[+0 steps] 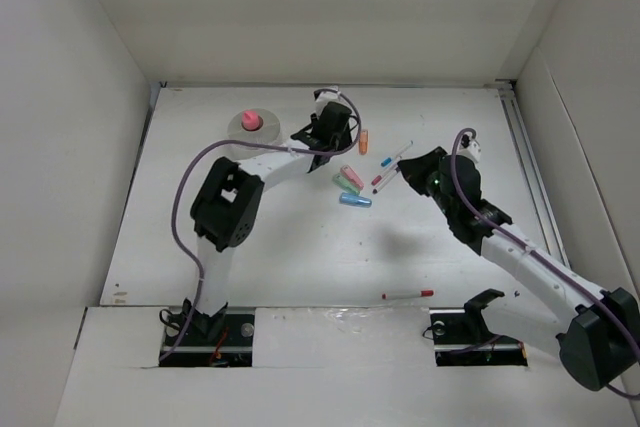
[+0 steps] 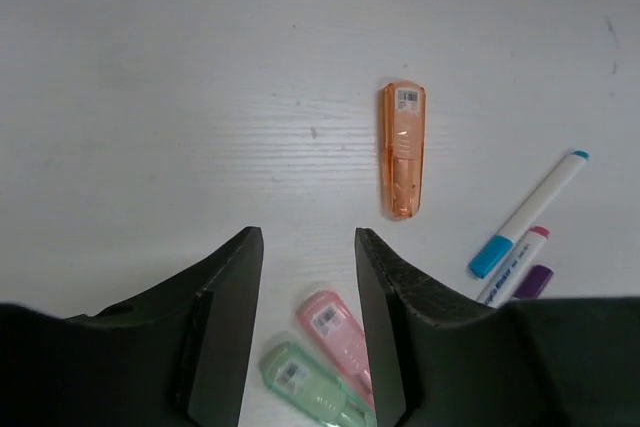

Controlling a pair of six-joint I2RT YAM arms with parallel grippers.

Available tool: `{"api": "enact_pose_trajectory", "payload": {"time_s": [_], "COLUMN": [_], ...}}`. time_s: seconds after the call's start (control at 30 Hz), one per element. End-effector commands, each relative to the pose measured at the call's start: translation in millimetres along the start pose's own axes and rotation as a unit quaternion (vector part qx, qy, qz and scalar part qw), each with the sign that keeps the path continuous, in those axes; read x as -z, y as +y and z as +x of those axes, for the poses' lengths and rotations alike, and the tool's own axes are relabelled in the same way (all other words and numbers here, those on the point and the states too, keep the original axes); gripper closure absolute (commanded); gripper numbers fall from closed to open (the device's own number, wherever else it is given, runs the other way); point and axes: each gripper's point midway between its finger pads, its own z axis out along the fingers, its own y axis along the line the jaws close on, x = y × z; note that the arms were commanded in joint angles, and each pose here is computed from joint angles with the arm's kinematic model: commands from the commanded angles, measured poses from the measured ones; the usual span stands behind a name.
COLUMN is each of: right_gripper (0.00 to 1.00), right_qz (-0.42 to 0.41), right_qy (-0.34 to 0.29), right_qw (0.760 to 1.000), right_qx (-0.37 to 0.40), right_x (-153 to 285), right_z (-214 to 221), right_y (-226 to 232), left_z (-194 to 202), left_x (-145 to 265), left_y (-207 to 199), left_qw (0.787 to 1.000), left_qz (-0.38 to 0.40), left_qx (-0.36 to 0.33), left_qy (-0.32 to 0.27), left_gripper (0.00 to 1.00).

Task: Sort the stationery into containers
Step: Pick up the stationery from the center of the board.

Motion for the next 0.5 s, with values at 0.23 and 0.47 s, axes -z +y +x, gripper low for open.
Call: {"api": "enact_pose_trajectory", "payload": {"time_s": [0.23, 0.47], "right_gripper": [0.50, 0.49], "right_qz": [0.008, -0.005], "right_qy": [-0.031, -0.019], "right_qw": [0.999, 1.000], "right_qx": [-0.017, -0.020], "right_x": [1.9, 2.3], "right_z": [-16.6, -14.4], "right_y": [-8.0, -3.6], "left_z": [2.0, 15.1], "left_x": [-74.8, -106.1], "left_y": [-50.3, -58.7], "left_qw": [0.998, 0.996], "left_qz": [0.014, 0.022], "left_qx": [-0.057, -0.075], "left_qy": [0.030, 0.036], "left_gripper": [0.55, 0.52]}}
